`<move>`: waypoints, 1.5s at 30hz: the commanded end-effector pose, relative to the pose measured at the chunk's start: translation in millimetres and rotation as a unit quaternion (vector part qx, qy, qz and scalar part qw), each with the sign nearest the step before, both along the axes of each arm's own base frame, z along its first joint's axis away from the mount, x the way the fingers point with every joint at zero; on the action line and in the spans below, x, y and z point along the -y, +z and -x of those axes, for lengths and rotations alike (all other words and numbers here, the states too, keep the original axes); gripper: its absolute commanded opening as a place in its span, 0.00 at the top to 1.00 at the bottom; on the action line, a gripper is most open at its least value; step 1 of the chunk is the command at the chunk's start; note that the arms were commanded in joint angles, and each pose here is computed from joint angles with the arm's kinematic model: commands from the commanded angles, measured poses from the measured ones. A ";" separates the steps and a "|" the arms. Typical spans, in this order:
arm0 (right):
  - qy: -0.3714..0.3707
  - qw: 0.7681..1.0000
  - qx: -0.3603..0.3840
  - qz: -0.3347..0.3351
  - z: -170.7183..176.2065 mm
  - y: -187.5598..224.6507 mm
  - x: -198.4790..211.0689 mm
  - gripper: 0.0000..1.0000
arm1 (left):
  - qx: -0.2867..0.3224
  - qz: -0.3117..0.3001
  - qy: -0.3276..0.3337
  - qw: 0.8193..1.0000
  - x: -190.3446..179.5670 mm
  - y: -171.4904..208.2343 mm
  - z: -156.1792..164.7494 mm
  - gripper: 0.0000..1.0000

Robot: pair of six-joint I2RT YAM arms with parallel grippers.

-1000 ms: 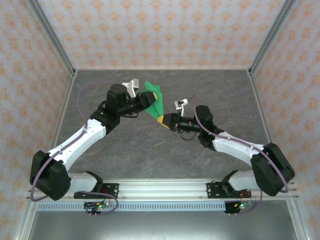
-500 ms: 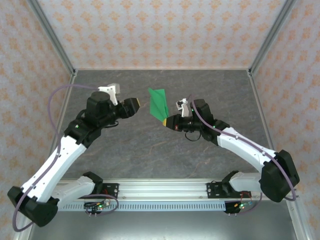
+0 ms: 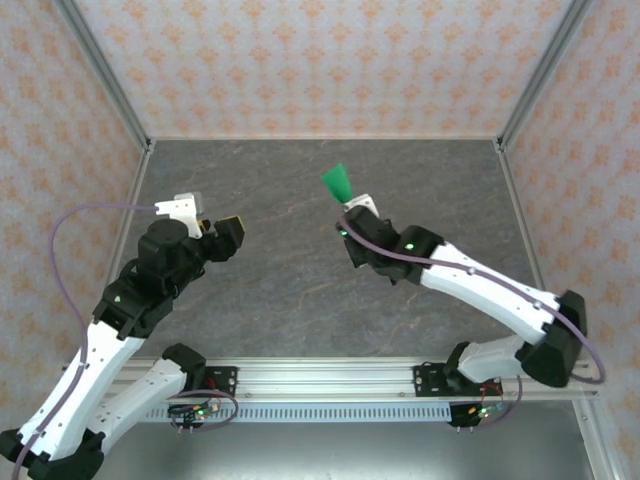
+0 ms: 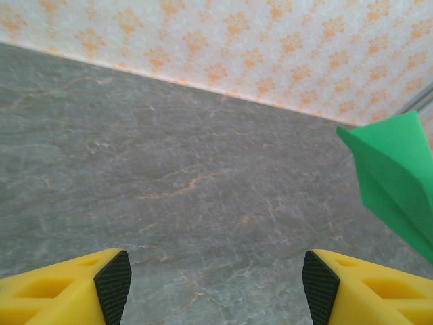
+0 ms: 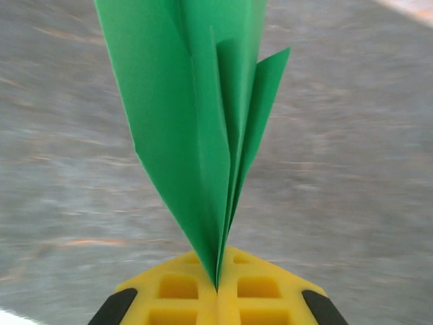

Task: Fold a paper plane with a square sheet of paper (fold left side to right side)
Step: Turn over the paper at the center of the table.

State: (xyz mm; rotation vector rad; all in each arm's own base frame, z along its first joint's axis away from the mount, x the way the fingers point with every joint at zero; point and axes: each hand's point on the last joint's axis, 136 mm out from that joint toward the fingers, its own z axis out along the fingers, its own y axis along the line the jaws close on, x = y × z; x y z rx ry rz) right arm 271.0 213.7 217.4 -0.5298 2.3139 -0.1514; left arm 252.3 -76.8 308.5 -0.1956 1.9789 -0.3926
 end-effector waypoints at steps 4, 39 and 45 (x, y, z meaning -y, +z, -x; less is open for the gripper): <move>-0.030 0.939 0.057 0.336 -21.0 -15.6 33.4 0.99 | 0.012 -0.026 0.051 0.998 -24.3 1.6 7.7 0.29; 0.078 0.979 -0.117 0.149 42.9 -85.9 -31.6 0.24 | -0.086 0.039 -0.023 0.995 35.9 -54.5 -33.6 0.25; 0.021 0.991 -0.132 -0.021 32.4 -66.8 -6.2 0.19 | -0.167 0.115 -0.111 0.973 96.8 -100.0 -57.8 0.27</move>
